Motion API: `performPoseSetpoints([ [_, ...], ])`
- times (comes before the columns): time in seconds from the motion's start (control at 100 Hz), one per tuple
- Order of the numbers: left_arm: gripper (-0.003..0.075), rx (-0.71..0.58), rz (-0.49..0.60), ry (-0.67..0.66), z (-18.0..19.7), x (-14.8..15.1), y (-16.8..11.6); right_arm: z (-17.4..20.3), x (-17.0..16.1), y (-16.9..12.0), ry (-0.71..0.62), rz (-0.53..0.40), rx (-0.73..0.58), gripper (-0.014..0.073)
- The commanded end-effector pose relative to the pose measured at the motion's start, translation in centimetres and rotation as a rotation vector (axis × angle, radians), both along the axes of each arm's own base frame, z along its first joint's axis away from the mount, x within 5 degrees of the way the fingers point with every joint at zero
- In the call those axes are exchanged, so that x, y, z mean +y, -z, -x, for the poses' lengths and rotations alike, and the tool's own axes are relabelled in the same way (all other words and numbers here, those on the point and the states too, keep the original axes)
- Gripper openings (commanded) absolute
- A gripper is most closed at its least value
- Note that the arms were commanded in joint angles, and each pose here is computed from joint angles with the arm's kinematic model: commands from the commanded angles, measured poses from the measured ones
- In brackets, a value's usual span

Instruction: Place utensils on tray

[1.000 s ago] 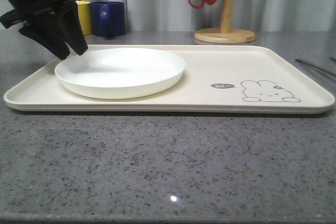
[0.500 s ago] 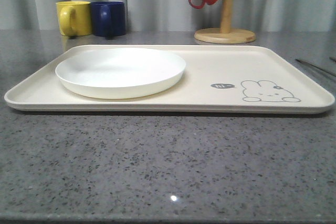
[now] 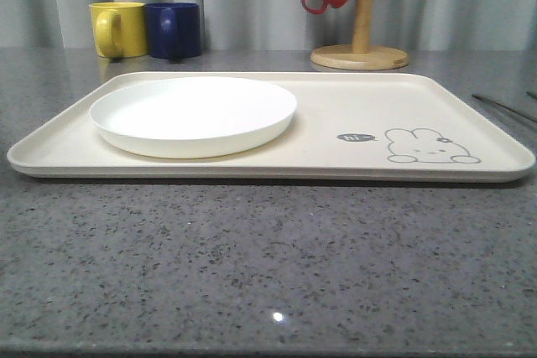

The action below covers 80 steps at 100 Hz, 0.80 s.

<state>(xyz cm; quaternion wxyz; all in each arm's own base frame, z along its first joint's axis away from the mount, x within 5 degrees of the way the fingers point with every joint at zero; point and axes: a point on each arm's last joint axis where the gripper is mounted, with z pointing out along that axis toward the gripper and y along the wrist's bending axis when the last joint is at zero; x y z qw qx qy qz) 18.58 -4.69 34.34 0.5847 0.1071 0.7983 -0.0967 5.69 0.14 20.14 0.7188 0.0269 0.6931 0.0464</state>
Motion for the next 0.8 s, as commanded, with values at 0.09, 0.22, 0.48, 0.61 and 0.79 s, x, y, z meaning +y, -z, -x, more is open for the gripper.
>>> performPoseSetpoints([
  [0.09, 0.0298, -0.211, 0.029, -0.059, 4.0, 1.3, 0.6, 0.3, 0.0, -1.6, 0.0, 0.004, -0.128, -0.0078],
  [0.22, 0.0298, -0.235, 0.035, -0.062, 6.4, 1.9, 2.5, 0.3, 0.0, -1.6, 0.0, 0.004, -0.128, -0.0078],
  [0.48, 0.0254, -0.341, 0.061, -0.066, 9.4, 2.6, 3.0, 0.3, 0.0, -1.6, 0.0, 0.004, -0.13, -0.0078],
  [0.61, 0.0112, -0.345, 0.062, -0.065, 9.7, 2.6, 3.1, 0.4, 0.0, -1.9, -0.002, 0.003, -0.17, -0.0078],
  [0.79, -0.0018, -0.336, 0.06, -0.061, 9.7, 2.6, 3.2, 0.6, 0.0, -2.8, -0.002, -0.016, -0.189, -0.0078],
])
